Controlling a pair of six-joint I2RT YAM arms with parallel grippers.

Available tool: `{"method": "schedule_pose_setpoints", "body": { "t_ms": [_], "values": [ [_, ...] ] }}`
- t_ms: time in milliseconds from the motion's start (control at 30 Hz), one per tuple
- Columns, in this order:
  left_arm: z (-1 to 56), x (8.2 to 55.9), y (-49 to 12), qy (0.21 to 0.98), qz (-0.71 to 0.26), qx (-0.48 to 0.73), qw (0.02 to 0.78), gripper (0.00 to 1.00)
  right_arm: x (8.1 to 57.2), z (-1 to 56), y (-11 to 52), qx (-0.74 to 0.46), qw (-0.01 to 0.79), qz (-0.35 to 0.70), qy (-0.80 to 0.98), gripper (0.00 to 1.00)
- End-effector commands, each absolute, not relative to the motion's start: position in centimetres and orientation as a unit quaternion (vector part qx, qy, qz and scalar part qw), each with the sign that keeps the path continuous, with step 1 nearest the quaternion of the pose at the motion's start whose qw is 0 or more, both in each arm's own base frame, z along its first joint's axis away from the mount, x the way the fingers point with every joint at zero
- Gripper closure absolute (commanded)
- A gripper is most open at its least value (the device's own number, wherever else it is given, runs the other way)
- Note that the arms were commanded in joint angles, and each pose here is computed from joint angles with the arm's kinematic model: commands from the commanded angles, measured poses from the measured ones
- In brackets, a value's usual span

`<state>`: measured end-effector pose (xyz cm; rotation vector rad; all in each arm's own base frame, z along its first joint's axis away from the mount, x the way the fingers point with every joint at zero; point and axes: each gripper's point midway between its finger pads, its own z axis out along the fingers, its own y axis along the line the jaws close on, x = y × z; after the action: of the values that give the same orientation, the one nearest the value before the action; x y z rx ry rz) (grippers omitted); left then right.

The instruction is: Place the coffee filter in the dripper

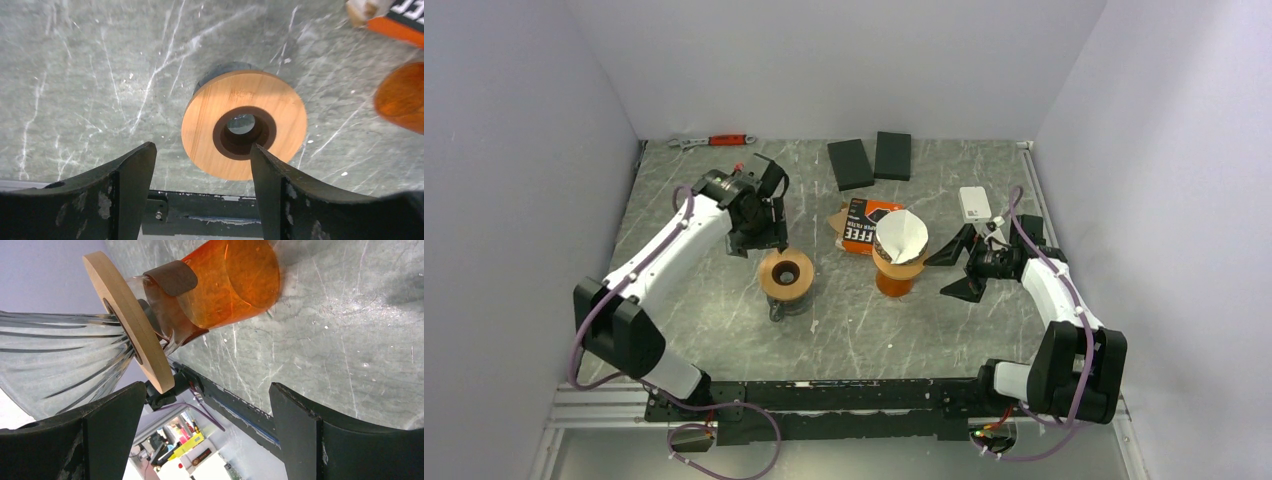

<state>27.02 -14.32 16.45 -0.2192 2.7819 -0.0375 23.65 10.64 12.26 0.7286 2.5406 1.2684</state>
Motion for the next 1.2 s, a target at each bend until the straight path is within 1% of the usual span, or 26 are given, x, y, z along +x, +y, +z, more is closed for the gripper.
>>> {"method": "schedule_pose_setpoints", "body": {
  "t_ms": [0, 100, 200, 367, 600, 833, 933, 1033, 1167],
  "values": [
    [22.0, 28.4, -13.7, 0.960, -0.034, -0.065, 0.270, 0.23, 24.9, 13.4, 10.3, 0.235, 0.127, 0.429, 0.863, 0.00],
    [23.0, 29.3, -14.0, 0.952, -0.051, -0.063, 0.295, 0.16, 25.1, 13.3, 10.2, 0.235, 0.126, 0.429, 0.863, 0.00],
    [23.1, 30.4, -14.3, 0.949, -0.071, -0.064, 0.299, 0.15, 25.3, 13.3, 10.1, 0.234, 0.126, 0.428, 0.864, 0.00],
    [22.4, 32.7, -15.1, 0.949, -0.112, -0.069, 0.286, 0.16, 25.5, 13.2, 10.0, 0.234, 0.124, 0.426, 0.865, 0.00],
    [20.0, 37.3, -14.9, 0.939, -0.172, -0.155, 0.253, 0.21, 25.3, 12.9, 10.1, 0.236, 0.120, 0.424, 0.866, 0.00],
    [17.4, 42.0, -15.4, 0.907, -0.248, -0.251, 0.228, 0.26, 25.3, 12.6, 10.0, 0.239, 0.118, 0.426, 0.865, 0.00],
    [15.5, 43.4, -15.2, 0.900, -0.250, -0.285, 0.216, 0.28, 25.4, 12.5, 9.9, 0.240, 0.118, 0.425, 0.865, 0.00],
    [14.2, 44.7, -15.6, 0.892, -0.260, -0.307, 0.205, 0.32, 25.5, 12.6, 9.9, 0.241, 0.118, 0.427, 0.864, 0.00],
    [12.5, 45.2, -15.5, 0.886, -0.250, -0.343, 0.188, 0.37, 25.5, 12.5, 9.7, 0.241, 0.117, 0.426, 0.864, 0.00]
  ]
}}
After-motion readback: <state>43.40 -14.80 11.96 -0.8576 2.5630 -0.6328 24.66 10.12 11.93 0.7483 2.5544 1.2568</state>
